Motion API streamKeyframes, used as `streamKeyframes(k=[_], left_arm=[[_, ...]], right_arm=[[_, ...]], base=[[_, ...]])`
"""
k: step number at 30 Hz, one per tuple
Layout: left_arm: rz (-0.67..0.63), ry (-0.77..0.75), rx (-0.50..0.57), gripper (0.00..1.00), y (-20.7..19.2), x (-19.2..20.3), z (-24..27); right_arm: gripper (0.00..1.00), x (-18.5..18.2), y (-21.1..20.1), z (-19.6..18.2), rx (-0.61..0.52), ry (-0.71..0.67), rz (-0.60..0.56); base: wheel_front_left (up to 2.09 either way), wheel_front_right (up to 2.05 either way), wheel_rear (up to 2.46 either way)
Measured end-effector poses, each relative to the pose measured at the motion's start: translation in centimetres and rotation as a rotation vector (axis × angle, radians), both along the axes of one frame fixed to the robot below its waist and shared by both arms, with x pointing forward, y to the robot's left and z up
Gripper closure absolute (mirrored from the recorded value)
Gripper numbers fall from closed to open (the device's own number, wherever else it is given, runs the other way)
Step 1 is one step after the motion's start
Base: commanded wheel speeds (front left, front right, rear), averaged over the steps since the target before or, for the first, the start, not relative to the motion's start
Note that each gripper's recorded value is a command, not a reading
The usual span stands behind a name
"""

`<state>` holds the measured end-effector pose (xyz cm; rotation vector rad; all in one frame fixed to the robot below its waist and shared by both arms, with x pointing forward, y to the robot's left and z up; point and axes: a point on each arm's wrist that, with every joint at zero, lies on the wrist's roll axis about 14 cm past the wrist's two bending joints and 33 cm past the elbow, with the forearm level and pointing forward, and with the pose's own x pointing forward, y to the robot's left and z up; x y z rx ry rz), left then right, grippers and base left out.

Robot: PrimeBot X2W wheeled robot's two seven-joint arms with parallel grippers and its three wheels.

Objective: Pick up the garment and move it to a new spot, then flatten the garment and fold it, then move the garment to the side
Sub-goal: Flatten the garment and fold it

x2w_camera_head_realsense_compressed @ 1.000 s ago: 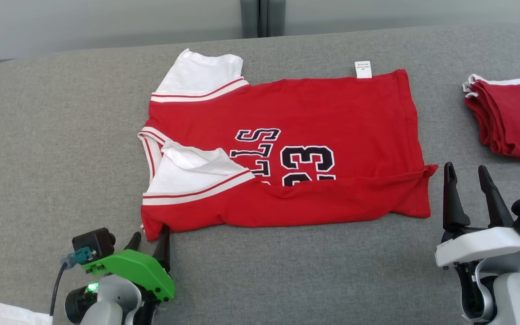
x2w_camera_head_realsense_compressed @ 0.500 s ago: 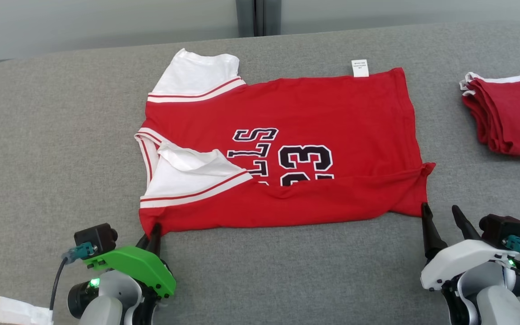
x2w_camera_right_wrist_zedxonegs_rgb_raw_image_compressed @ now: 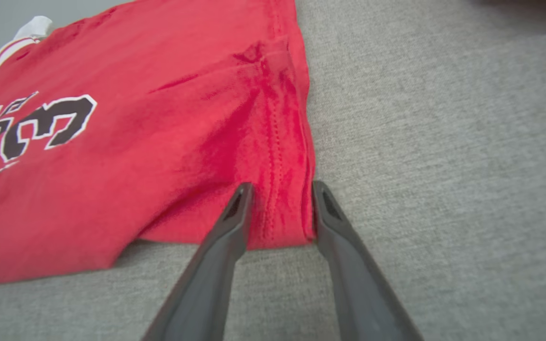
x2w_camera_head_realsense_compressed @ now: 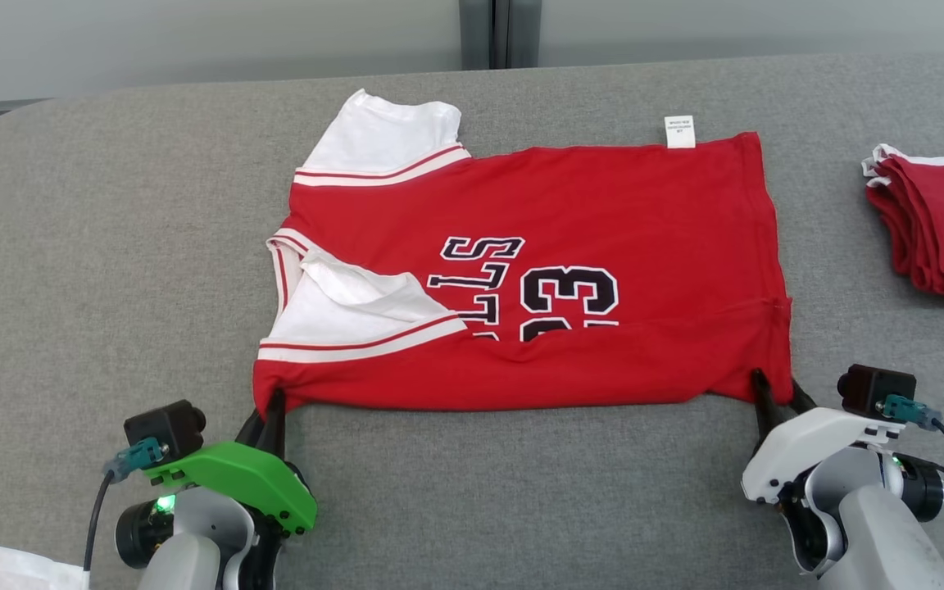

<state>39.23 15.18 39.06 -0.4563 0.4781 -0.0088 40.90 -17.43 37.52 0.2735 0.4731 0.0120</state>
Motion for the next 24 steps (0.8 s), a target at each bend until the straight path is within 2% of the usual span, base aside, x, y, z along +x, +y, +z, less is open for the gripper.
streamKeyframes(k=[5,12,18,24], left_arm=[[-0.008,-0.061,0.008,1.0,0.1,0.6,1.6],[-0.077,-0.095,0.049,1.0,0.2,-0.3,3.4],[-0.116,0.001,0.078,1.0,0.8,-3.5,2.3],[-0.125,0.086,0.049,1.0,0.1,-5.7,0.9]], right_arm=[[1.0,0.6,0.7,1.5,0.057,-0.041,-0.005],[1.0,-0.5,-1.1,4.3,0.042,-0.093,-0.025],[1.0,-4.1,-2.4,3.6,0.045,-0.023,-0.046],[1.0,-6.0,-2.8,2.7,0.058,0.028,-0.063]], base=[[0.0,0.0,0.0],[0.0,0.0,0.0],[0.0,0.0,0.0],[0.0,0.0,0.0]])
